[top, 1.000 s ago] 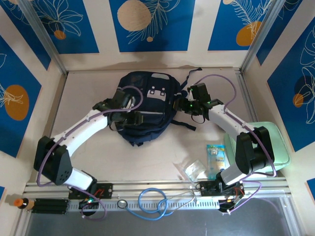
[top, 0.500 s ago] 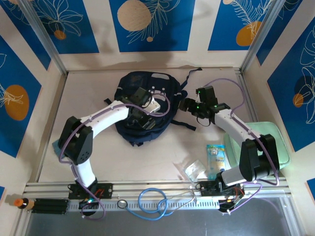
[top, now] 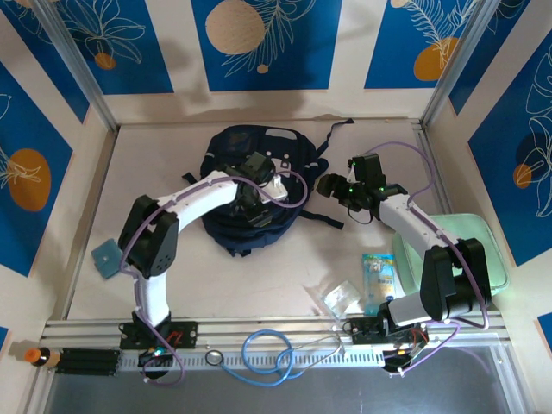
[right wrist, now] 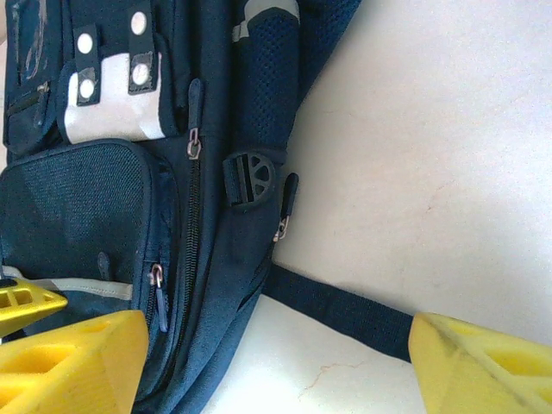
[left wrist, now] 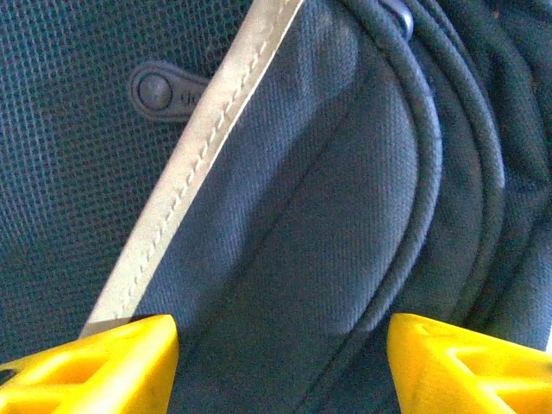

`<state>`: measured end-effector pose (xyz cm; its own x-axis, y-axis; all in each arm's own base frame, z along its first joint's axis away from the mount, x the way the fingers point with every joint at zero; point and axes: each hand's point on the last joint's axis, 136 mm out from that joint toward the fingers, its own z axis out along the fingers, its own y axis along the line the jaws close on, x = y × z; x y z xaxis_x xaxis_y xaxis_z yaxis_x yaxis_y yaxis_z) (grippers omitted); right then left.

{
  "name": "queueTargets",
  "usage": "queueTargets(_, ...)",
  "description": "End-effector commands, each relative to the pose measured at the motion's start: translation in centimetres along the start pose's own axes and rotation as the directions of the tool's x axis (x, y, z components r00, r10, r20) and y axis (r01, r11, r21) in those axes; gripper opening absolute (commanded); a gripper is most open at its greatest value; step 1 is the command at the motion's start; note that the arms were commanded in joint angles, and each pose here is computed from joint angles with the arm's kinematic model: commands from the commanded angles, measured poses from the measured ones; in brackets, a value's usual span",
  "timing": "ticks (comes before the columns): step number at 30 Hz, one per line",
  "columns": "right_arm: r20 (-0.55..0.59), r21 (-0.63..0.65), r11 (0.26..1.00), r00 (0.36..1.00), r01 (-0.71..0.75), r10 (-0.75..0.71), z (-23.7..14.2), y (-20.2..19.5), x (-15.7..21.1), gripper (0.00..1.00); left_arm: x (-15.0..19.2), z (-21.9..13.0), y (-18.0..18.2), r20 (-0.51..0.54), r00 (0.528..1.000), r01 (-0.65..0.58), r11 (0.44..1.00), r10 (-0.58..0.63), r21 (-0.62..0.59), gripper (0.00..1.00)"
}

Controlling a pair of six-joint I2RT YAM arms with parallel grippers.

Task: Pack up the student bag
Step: Unzip the student bag at the top-center of the table.

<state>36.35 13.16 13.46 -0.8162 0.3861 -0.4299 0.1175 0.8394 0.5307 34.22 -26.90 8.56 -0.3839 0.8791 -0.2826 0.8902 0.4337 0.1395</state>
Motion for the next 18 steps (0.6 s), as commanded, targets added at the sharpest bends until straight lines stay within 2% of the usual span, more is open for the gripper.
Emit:
queueTargets(1, -0.002, -0.018, 1.000, 1.000, -0.015, 0.015, -0.2, 0.3, 0.1, 0.79, 0.0, 0.1, -0.2, -0.027, 0.998, -0.053, 0.999, 0.052, -0.001, 0.65)
queueTargets(5, -0.006, -0.018, 1.000, 1.000, -0.022, 0.021, 0.0, 0.2, 0.2, 0.79, -0.7, 0.4, 1.1, -0.033, 0.999, -0.040, 0.997, 0.038, -0.059, 0.55)
queueTargets(9, -0.019, -0.042, 0.999, 1.000, -0.023, 0.022, 0.4, 0.6, 0.3, 0.79, -0.9, 0.1, 0.1, -0.055, 0.998, -0.023, 1.000, 0.022, -0.017, 0.42)
queueTargets(13, -0.077, -0.168, 0.986, 0.997, 0.007, -0.020, 1.0, 2.9, 0.7, 0.76, -0.5, 0.2, 0.3, -0.064, 0.998, -0.020, 0.999, 0.018, -0.043, 0.25)
queueTargets(15, -0.101, -0.199, 0.980, 0.995, 0.005, -0.026, 1.6, 3.6, 0.7, 0.75, -0.7, -0.4, 0.2, -0.047, 0.999, -0.013, 0.999, 0.012, -0.040, 0.14)
queueTargets(18, -0.126, -0.240, 0.971, 0.991, 0.004, -0.035, 2.6, 4.5, 0.4, 0.72, -1.3, -1.8, 0.0, 0.007, 1.000, 0.003, 0.999, -0.003, -0.034, 0.06)
